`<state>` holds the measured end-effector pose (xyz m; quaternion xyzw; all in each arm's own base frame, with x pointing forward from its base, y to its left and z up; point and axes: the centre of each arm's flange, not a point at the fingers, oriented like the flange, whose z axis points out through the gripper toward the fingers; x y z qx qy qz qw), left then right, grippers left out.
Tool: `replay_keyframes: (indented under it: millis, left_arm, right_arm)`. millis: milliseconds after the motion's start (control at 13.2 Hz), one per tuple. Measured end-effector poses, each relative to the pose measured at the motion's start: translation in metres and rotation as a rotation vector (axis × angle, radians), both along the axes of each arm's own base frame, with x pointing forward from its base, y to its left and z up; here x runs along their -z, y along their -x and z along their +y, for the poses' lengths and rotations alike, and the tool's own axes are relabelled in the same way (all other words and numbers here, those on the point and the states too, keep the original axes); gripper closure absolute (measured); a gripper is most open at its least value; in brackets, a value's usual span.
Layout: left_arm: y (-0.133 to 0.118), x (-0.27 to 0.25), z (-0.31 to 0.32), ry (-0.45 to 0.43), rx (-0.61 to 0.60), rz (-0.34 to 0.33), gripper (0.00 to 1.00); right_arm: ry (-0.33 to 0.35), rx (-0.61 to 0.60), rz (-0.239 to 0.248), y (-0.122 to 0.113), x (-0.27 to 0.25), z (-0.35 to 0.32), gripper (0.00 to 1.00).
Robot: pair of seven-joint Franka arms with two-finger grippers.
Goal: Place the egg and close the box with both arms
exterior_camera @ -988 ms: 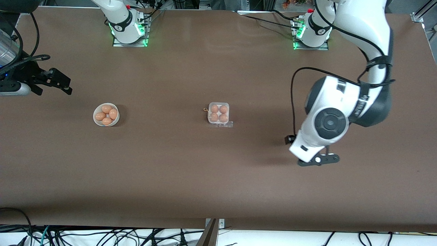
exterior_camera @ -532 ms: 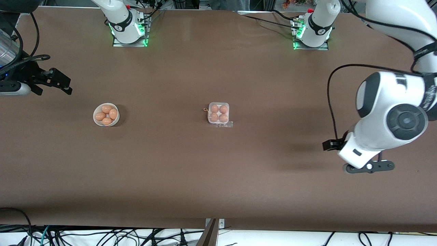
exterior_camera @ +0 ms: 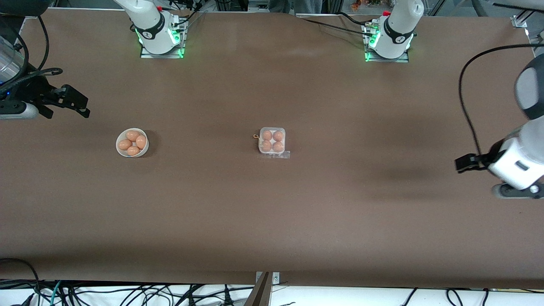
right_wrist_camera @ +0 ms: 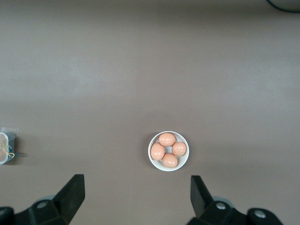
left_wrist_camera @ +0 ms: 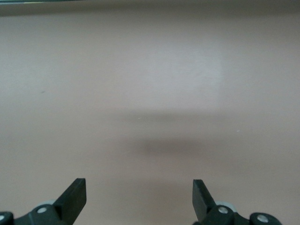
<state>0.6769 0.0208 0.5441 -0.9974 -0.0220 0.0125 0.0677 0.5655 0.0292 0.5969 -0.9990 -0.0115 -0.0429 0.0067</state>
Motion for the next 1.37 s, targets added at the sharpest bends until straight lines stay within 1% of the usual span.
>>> replay_keyframes:
  millis: [152,380,532,684,988,1140,1368]
  left_arm:
    - [0.015,-0.011,0.013,0.003,-0.01,-0.019,0.0]
    - [0.029,-0.001,0.002,0.016,0.015,-0.039,0.0]
    - [0.037,0.011,-0.008,0.047,0.024,-0.041,0.0]
    - [0.046,0.008,-0.012,0.096,0.016,-0.045,0.0]
    - [0.067,-0.006,-0.01,0.111,0.008,-0.054,0.0]
    - [0.072,-0.011,-0.01,0.111,0.007,-0.05,0.0]
    - [0.081,-0.015,-0.01,0.112,0.004,-0.015,0.0]
  right_arm:
    - [0.0,0.0,0.0,0.0,0.0,0.0,0.0]
    - [0.0,0.0,0.0,0.0,0.0,0.0,0.0]
    - [0.0,0.0,0.001,0.0,0.0,0.0,0.0]
    - [0.0,0.0,0.001,0.0,0.0,0.0,0.0]
    - [0.0,0.0,0.002,0.0,0.001,0.0,0.0]
    - [0.0,0.0,0.002,0.0,0.001,0.0,0.0]
    - [0.0,0.0,0.002,0.0,0.001,0.0,0.0]
